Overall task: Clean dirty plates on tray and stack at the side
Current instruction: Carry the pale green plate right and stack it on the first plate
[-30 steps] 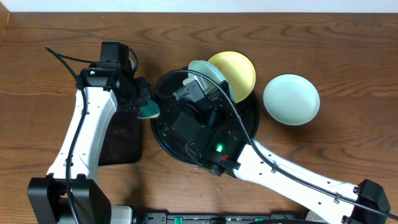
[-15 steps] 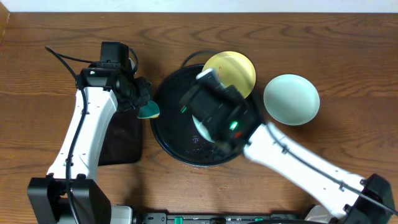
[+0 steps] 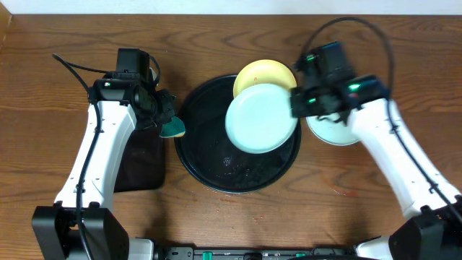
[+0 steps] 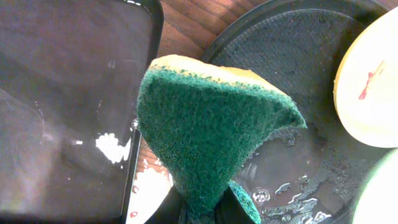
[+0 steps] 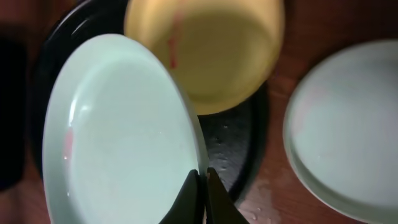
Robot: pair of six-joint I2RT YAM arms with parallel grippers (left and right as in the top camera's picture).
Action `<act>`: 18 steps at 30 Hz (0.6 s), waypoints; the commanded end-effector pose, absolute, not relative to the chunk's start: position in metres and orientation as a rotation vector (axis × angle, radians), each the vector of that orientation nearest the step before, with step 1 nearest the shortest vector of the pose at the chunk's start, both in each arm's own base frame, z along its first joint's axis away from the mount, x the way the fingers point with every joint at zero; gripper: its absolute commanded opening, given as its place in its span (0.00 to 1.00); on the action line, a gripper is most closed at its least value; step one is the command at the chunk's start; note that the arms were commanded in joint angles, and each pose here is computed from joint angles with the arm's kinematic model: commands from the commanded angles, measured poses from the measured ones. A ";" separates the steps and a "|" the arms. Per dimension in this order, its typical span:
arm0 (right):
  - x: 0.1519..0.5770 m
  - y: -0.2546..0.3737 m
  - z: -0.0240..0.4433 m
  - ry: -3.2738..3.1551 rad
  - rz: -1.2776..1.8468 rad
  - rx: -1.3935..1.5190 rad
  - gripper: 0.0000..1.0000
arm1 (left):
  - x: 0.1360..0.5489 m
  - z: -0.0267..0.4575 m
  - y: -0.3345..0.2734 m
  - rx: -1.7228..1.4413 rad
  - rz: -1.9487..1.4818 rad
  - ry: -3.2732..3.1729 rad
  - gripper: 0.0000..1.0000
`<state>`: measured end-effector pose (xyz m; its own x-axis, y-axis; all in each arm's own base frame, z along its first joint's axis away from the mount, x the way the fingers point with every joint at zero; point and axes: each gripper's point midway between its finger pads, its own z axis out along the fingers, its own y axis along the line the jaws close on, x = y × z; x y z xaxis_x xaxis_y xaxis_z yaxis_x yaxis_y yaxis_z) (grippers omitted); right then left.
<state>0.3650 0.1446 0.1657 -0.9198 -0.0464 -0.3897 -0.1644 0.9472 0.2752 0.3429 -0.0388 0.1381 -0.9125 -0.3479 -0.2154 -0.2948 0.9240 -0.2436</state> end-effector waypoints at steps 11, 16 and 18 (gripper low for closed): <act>0.371 -0.059 0.156 2.685 0.104 0.599 0.01 | 0.347 0.144 -0.035 -0.453 -0.280 2.812 0.07; 0.368 -0.085 0.143 2.671 0.072 0.691 0.01 | 0.347 0.144 -0.035 -0.453 -0.280 2.812 0.08; 0.367 -0.087 0.132 2.680 0.071 0.699 0.01 | 0.347 0.144 -0.035 -0.453 -0.280 2.812 0.08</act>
